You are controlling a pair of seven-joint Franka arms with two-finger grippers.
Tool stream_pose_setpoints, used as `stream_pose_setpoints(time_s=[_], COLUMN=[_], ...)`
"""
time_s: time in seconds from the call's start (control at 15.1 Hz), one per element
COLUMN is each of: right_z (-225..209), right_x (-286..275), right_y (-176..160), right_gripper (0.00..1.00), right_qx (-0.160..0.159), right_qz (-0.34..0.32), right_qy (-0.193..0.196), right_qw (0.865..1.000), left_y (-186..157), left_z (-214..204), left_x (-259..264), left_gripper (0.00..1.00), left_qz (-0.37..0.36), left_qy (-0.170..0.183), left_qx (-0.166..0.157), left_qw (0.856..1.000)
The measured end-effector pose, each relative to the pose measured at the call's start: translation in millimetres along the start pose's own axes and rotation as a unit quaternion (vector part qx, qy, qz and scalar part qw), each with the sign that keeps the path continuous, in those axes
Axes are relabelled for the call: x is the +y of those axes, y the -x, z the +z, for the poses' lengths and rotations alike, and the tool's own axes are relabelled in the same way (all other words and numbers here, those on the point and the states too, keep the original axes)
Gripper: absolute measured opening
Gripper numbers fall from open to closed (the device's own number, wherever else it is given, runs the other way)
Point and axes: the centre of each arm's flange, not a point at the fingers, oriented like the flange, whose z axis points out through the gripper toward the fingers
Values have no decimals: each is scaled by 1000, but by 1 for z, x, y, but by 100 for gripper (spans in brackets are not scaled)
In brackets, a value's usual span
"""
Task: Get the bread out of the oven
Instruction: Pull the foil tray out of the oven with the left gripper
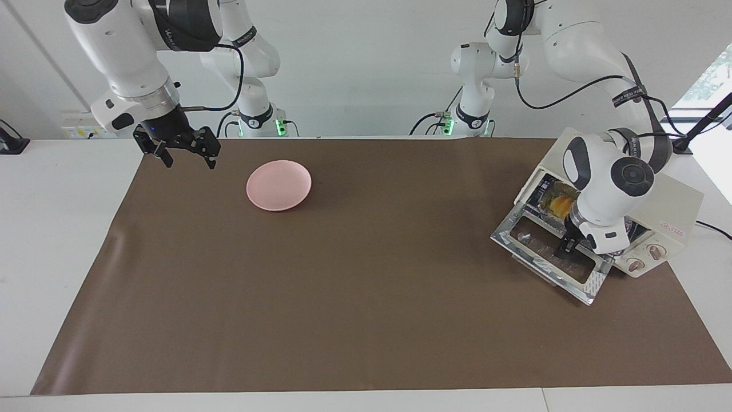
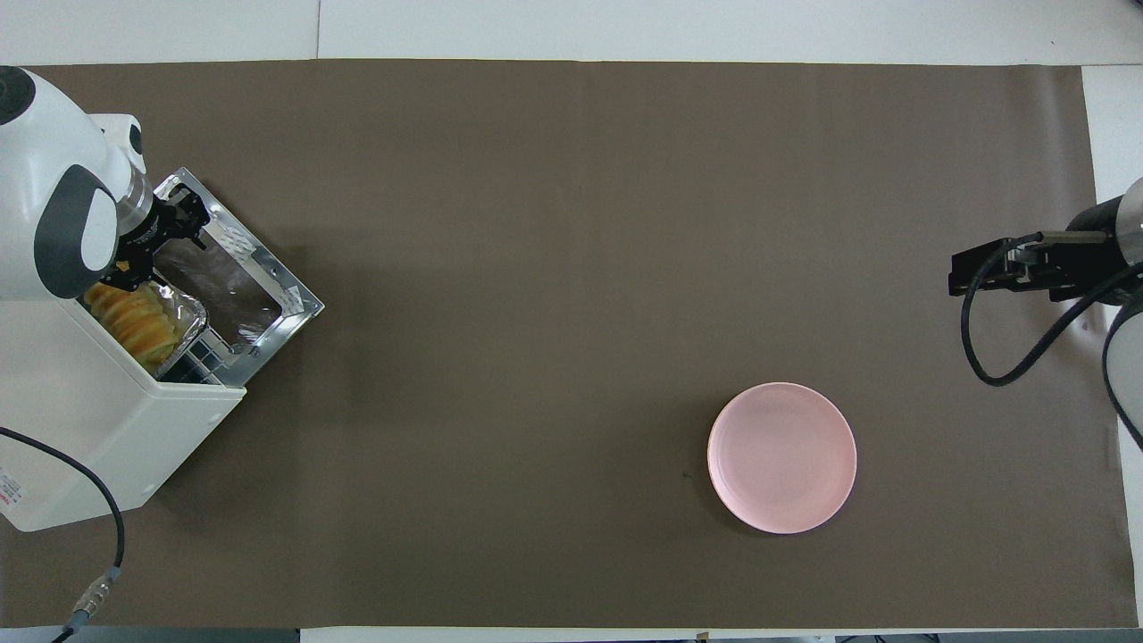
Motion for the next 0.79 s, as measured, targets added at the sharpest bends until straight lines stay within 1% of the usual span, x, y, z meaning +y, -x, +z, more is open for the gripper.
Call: stream_pose_setpoints(time_s=[0.07,0.13,0.46,0.66,0.79], right_z=[0,0,0,0,0], right_x=[0,0,0,0,0], right_y=[0,0,0,0,0], right_gripper=[100,100,100,100,100], right_qx=[0,0,0,0,0], right_qz=[0,0,0,0,0], right_qy=[0,0,0,0,0], right_qw=[1000,1000,1000,1000,1000], left_y=[-2,-3,-9,-5,11], left_z=[0,1,2,-6,-26], left_x=[-2,-3,-9,-3,19], left_gripper=[63,59,2,2,2], left_qz=[1,0,-1,7,29], left_qy=[-3,-5,-8,-1,13], left_qx=[3,6,8,12,27], left_qw=[1000,1000,1000,1000,999])
